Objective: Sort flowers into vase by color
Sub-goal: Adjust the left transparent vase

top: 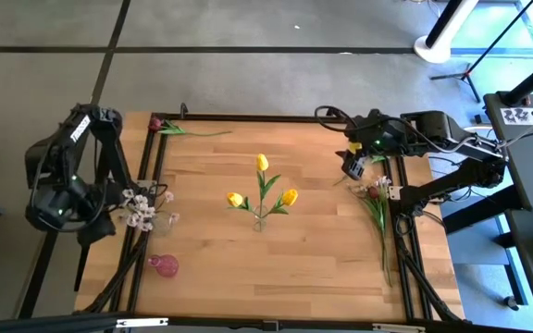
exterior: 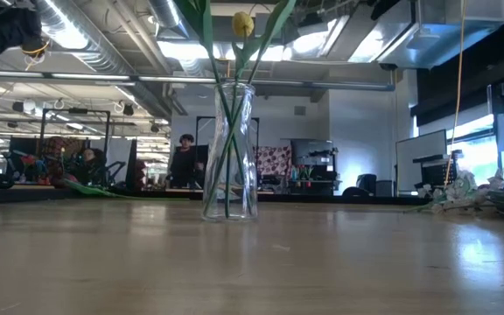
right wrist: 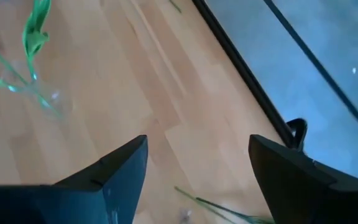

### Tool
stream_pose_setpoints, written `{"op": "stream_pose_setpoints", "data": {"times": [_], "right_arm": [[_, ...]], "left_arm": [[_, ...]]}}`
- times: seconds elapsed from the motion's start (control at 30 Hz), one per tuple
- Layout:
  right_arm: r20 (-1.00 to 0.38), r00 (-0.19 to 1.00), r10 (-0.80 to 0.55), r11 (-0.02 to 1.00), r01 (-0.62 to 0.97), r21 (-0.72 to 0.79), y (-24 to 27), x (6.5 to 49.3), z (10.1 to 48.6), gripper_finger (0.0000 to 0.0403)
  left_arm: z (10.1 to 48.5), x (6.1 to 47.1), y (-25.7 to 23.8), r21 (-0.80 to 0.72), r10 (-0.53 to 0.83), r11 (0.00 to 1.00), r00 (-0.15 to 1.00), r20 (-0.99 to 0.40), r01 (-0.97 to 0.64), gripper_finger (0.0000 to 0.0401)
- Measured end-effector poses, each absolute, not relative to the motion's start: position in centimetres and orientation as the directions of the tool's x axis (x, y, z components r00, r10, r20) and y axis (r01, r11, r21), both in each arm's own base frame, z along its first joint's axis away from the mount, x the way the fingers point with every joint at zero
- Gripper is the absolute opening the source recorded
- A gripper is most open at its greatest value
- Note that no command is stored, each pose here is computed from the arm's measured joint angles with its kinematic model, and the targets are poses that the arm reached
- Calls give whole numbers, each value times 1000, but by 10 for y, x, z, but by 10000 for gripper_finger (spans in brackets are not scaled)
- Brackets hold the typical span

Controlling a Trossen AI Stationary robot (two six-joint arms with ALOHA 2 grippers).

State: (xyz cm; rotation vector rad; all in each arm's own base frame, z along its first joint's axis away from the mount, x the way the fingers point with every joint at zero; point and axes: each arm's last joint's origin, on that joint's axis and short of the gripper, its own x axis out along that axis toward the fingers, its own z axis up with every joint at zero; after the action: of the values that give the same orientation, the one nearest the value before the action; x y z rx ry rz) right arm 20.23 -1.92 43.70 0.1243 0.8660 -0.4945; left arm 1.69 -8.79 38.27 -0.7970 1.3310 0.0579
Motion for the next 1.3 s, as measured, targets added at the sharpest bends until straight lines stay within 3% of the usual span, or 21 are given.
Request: {"op": "stream_pose_setpoints", "data": {"times": [0.4,0.57,0.83,1.3], "right_arm": [[-754,545,-367,787,614,61,-19,203,437,277],[-753,546,-368,773,629,79,-19,203,437,277],[-741,557,-377,766,637,89,-20,204,438,277],[-739,559,-375,771,631,86,-20,204,438,277]], "left_arm": [[330,16,-97,-278,-199,934,321,-926,-224,74],[320,19,-97,-248,-147,948,417,-897,-199,74],[291,20,-96,-137,-39,971,434,-900,-198,74],[270,19,-89,-90,25,967,440,-897,-237,74]]}}
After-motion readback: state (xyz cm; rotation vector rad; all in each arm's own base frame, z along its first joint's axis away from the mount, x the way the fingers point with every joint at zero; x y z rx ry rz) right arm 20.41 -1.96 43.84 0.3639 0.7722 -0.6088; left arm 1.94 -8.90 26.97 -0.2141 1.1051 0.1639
